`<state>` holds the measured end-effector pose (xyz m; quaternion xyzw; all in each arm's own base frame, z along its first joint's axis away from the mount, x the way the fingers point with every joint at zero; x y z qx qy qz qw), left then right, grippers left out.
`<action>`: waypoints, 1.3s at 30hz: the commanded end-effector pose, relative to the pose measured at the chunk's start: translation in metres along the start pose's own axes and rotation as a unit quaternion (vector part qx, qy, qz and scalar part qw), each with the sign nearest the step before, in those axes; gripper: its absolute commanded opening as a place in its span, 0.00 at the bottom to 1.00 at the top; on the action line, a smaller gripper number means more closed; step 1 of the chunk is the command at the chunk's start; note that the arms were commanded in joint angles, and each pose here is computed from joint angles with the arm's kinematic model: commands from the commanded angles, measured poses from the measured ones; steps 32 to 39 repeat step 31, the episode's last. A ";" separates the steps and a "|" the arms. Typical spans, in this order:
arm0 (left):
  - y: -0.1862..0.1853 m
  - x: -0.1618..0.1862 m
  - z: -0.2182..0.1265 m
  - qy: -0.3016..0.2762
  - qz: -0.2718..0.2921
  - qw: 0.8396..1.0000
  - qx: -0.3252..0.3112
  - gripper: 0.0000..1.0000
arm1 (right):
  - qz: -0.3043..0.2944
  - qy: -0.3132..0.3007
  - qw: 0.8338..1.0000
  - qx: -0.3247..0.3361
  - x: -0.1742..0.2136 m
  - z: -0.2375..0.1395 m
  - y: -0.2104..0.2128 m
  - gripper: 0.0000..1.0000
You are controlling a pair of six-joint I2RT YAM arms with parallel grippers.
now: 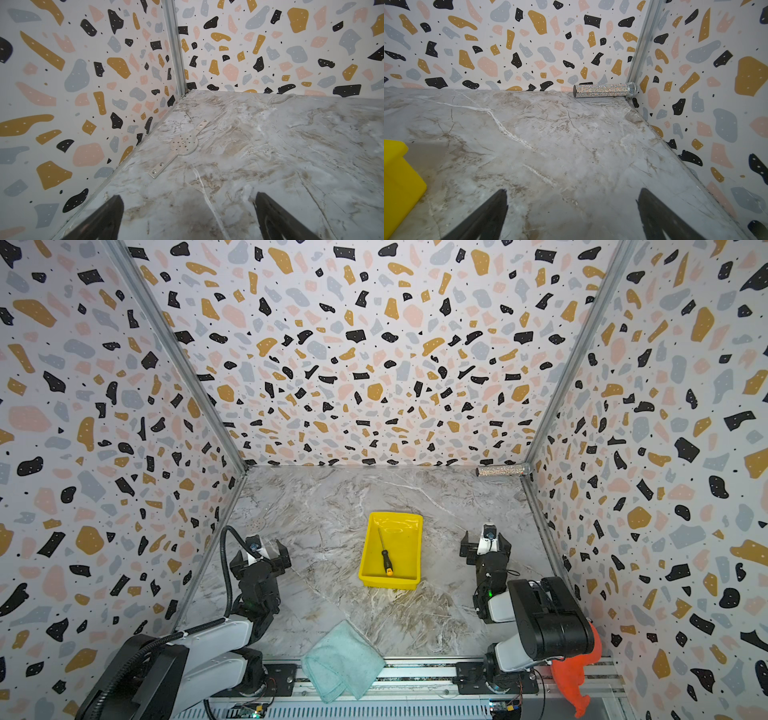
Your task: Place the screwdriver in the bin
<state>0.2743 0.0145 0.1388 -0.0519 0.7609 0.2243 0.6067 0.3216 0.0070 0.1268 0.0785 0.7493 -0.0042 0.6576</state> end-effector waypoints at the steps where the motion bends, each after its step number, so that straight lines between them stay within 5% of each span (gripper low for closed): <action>1: -0.005 -0.022 0.005 -0.040 -0.030 0.999 0.019 1.00 | 0.004 -0.004 1.000 -0.004 -0.004 0.002 0.002 0.99; 39: -0.013 -0.007 0.008 -0.050 -0.040 0.997 0.035 1.00 | 0.005 -0.001 1.000 -0.009 -0.003 0.003 0.002 0.99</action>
Point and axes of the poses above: each gripper's point midway between its finger pads, its own z axis out along the fingers, its own y axis along the line the jaws close on, x = y × z, the point moved 4 cm from there along -z, back along the fingers, and after that the axes turned 10 degrees about z, right-handed, at the moved point
